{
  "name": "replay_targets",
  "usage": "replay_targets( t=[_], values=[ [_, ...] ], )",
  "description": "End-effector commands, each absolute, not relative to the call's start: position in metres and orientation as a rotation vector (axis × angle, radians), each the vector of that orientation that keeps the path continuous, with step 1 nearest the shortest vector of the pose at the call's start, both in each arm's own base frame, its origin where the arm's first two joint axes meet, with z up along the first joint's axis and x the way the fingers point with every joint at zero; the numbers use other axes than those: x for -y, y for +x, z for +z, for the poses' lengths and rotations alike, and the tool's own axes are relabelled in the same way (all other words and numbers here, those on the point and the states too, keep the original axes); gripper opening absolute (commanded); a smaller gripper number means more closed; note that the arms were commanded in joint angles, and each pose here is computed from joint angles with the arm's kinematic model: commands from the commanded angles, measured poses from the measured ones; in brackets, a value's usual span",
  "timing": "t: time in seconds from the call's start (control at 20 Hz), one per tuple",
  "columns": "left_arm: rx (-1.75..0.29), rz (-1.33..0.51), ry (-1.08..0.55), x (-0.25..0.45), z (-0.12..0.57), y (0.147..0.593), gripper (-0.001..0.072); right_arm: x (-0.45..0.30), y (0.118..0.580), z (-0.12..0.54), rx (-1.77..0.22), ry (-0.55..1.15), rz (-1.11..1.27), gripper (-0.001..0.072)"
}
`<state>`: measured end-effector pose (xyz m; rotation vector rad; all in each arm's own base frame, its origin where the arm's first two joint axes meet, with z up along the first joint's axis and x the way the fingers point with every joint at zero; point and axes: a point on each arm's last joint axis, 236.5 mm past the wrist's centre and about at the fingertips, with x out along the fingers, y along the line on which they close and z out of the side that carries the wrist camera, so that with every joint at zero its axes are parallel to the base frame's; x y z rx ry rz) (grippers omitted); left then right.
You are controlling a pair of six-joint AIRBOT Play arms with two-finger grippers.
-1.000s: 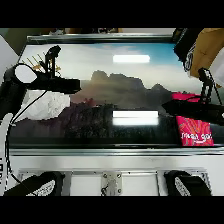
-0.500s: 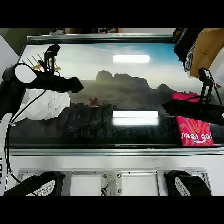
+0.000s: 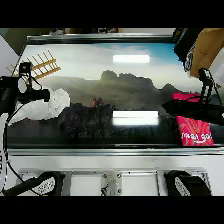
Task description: Fold the clothes and pants, and hang the long-sleeved shirts on hangers.
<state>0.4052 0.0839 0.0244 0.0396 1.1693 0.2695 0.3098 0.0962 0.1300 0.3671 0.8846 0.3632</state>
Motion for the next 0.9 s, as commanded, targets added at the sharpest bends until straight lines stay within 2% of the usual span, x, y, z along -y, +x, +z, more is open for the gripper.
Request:
replay_targets(
  t=[0.0,0.25,0.3,0.35,0.4,0.45,0.55,0.65,0.75,0.85],
  values=[
    [-1.246,0.372,0.017,-0.122,-0.026,0.399,0.0696,-0.097,0.310,0.130,-0.885,0.367,0.364,0.0016],
    [-1.398,0.342,0.045,-0.110,-0.083,0.391,0.0695,-0.097,0.310,0.130,-0.885,0.367,0.364,0.0016],
    [-1.403,0.340,0.046,-0.109,-0.086,0.391,0.0674,-0.097,0.310,0.130,-0.886,0.367,0.364,0.0016],
    [-1.401,0.342,0.044,-0.106,-0.085,0.392,0.0406,-0.096,0.310,0.130,-0.885,0.367,0.364,0.0016],
    [-1.382,0.343,0.041,-0.106,-0.077,0.395,0.0070,-0.096,0.310,0.130,-0.886,0.367,0.364,0.0016],
    [-1.343,0.336,0.030,-0.102,-0.062,0.402,0.0012,-0.097,0.310,0.130,-0.885,0.367,0.364,0.0016],
    [-1.200,0.293,-0.019,-0.082,-0.007,0.429,0.0011,-0.096,0.310,0.130,-0.886,0.367,0.364,0.0015],
    [-0.996,0.168,-0.093,-0.028,0.079,0.454,0.0012,-0.097,0.310,0.130,-0.886,0.367,0.364,0.0016],
    [-0.809,0.008,-0.099,0.036,0.161,0.458,0.0012,-0.096,0.310,0.130,-0.886,0.368,0.364,0.0016],
    [-0.619,-0.153,-0.065,0.101,0.241,0.443,0.0011,-0.096,0.310,0.130,-0.885,0.368,0.364,0.0016]
  ],
)
